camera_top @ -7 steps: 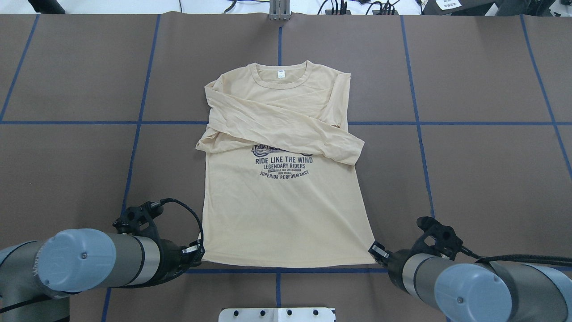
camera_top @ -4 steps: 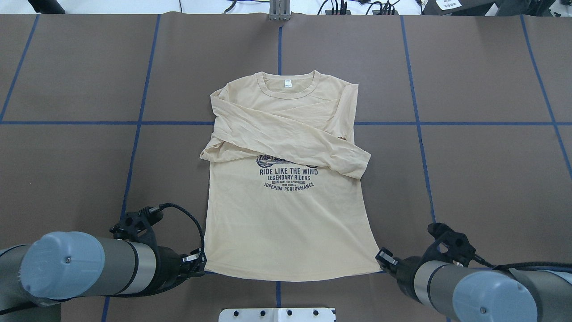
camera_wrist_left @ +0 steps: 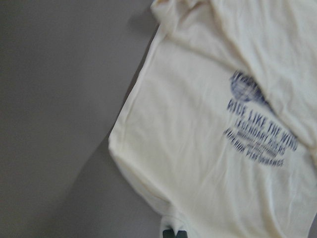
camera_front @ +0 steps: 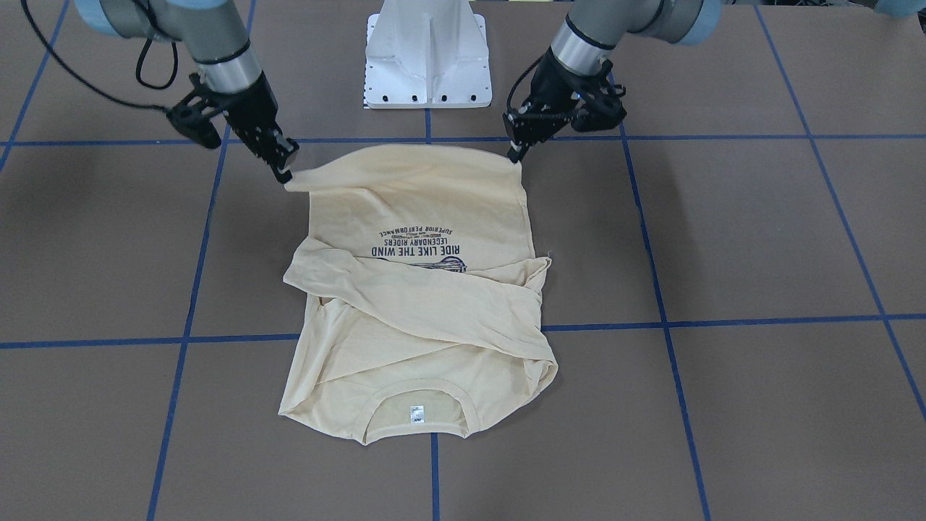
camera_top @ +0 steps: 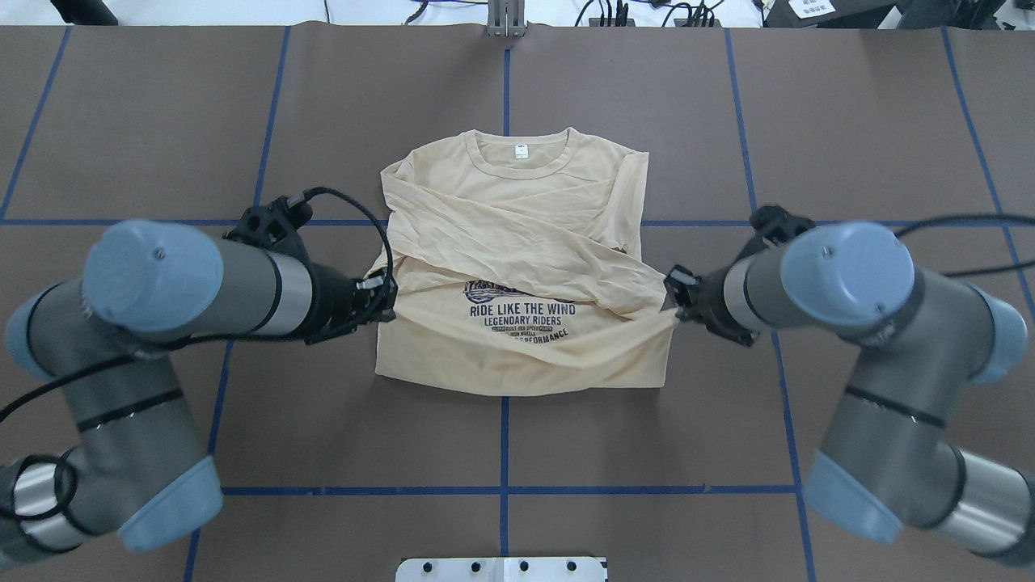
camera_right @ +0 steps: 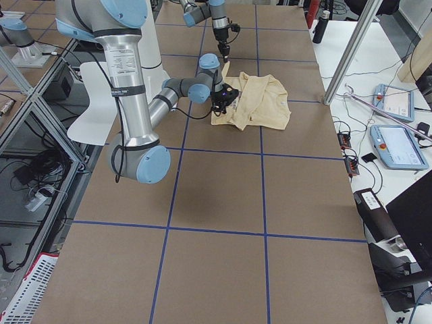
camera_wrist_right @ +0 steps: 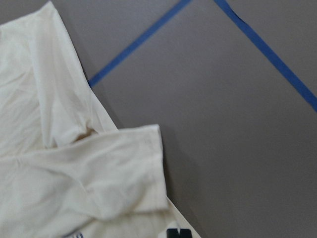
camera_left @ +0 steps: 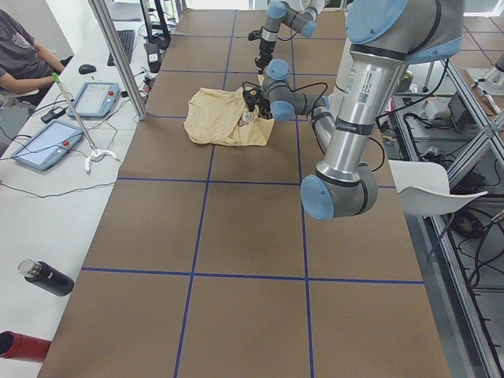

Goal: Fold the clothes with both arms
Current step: 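Lay the hem near the collar, open both grippers and lift away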

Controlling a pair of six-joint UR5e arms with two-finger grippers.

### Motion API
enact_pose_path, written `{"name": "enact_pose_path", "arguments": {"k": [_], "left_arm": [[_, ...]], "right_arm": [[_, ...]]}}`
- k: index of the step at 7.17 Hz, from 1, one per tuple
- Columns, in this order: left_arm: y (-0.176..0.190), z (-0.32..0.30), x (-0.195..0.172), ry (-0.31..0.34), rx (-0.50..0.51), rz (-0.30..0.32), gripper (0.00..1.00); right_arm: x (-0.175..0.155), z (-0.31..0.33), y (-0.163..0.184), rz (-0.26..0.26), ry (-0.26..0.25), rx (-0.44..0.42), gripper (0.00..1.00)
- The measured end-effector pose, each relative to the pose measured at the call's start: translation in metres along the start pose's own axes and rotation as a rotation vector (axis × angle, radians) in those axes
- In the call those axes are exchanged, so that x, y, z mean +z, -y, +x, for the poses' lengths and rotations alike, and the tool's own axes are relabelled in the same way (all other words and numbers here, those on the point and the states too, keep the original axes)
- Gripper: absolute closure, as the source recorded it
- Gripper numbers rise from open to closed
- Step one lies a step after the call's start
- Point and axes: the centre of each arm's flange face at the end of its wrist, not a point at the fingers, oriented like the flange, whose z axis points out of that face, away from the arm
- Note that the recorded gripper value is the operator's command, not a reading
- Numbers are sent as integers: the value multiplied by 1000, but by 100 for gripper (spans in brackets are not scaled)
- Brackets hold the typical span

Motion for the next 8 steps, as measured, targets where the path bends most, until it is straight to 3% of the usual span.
{"name": "enact_pose_path", "arguments": {"k": [3,6,8], "left_arm": [[115,28,15,8,57,137,100],[175,32,70,-19,51,180,100],[201,20,103,-36,52,209,89]], "right_arm": [[15,-98,135,63,-75,-72,100],[64,-163,176,64,-143,-113,100],[95,-176,178,61,-141,-135,100]]}}
